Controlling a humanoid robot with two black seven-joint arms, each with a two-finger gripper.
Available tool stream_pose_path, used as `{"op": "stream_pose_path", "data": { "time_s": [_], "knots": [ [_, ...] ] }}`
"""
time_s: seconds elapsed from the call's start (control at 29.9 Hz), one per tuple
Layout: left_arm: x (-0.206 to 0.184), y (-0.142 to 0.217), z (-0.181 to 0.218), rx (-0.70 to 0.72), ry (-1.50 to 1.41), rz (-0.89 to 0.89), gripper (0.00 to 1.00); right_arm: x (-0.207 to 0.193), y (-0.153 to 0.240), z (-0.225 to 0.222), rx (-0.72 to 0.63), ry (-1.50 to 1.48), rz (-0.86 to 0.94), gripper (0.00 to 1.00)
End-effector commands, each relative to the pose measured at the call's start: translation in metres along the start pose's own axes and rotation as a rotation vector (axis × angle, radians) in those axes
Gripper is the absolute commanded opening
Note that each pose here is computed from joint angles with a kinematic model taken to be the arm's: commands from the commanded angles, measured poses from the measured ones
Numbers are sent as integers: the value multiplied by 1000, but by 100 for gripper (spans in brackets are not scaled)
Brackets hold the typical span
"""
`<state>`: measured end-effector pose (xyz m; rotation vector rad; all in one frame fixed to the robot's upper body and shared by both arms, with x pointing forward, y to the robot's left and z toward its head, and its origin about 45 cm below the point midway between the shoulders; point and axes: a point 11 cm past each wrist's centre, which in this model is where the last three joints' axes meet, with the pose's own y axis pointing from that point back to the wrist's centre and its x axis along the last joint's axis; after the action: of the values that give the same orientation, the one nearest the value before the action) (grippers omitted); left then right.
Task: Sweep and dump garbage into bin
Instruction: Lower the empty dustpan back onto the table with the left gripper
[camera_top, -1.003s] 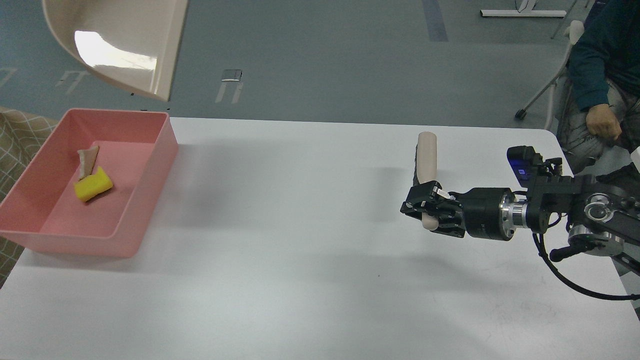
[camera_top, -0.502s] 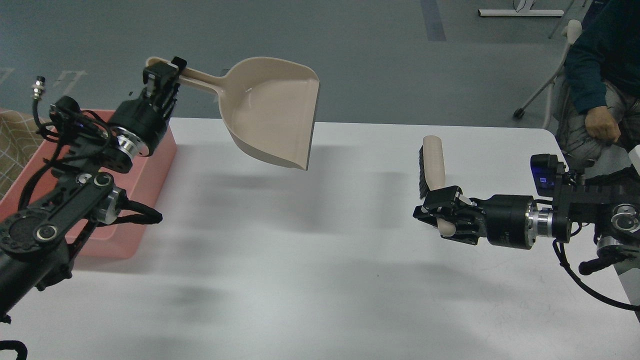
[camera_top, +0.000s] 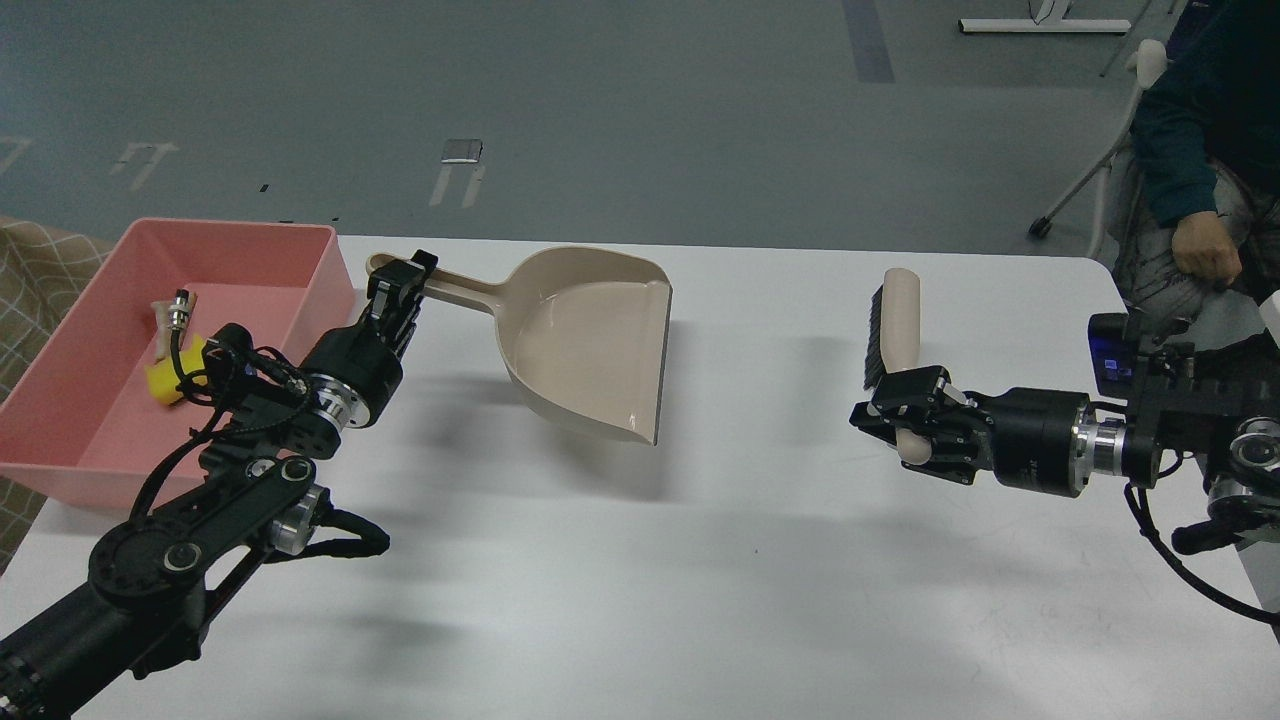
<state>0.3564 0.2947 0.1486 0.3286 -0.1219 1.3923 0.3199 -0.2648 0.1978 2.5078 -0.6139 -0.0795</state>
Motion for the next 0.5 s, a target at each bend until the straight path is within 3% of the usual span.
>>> {"op": "stream_pose_path", "data": {
  "time_s": [0.0, 0.47],
  "knots": [
    [-15, 6, -10, 12, 6, 5, 0, -6, -1, 9, -15, -13, -10, 0],
    [-42, 10, -22, 7, 14, 51, 0, -9, -1, 27, -55, -12, -9, 0]
  ]
}}
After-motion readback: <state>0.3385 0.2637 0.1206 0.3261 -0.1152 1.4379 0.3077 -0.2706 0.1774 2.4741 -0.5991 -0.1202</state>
